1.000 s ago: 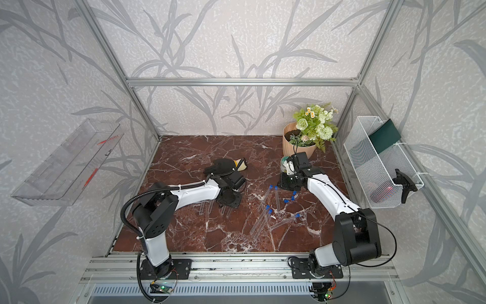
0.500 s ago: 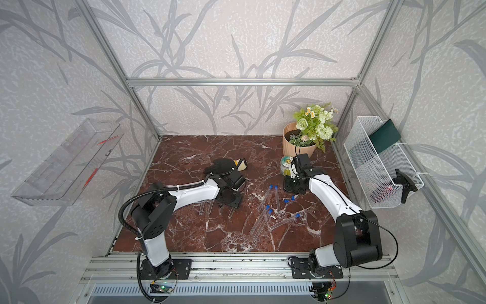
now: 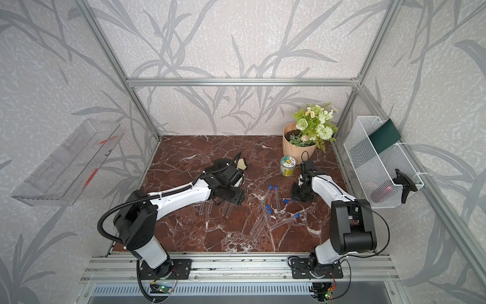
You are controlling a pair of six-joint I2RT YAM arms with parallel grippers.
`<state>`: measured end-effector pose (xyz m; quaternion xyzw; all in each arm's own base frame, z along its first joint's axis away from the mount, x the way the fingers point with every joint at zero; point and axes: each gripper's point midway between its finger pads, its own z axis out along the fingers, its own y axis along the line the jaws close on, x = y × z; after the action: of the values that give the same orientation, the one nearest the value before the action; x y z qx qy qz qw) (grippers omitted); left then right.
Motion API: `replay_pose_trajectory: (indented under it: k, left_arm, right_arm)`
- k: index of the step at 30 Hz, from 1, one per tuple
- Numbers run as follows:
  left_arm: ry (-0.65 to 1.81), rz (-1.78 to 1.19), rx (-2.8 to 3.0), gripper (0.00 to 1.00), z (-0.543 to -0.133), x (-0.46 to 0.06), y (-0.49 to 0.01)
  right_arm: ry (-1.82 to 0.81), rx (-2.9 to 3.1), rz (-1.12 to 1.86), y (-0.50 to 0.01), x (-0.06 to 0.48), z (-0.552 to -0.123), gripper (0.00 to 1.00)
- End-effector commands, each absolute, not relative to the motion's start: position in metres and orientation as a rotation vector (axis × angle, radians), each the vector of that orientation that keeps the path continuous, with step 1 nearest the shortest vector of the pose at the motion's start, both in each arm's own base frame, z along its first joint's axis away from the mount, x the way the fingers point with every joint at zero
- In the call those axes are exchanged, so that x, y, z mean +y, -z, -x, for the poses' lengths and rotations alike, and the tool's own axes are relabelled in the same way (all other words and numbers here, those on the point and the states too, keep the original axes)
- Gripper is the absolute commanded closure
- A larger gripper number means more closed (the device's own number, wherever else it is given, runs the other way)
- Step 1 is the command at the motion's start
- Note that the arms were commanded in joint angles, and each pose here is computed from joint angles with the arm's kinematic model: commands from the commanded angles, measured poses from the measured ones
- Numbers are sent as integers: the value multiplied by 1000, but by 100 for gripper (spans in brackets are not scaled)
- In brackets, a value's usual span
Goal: Remove stoppers from test tubes
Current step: Place the stopper at the center of the board.
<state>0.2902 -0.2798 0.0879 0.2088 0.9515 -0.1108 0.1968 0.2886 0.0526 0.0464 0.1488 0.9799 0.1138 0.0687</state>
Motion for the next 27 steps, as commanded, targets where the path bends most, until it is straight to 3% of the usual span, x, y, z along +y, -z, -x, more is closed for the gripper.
replay_pose_trajectory:
  k: [1, 17, 27]
  left_arm:
    - [367, -617, 2630, 27, -286, -285, -100]
    - [442, -728, 2640, 28, -283, -319, -101]
    - [412, -822, 2686, 28, -299, -353, -88]
  right_arm:
    - [-304, 2948, -509, -35, 47, -287, 89]
    - [-281, 3011, -561, 1, 46, -284, 80]
    - [-260, 2979, -563, -4, 43, -289, 66]
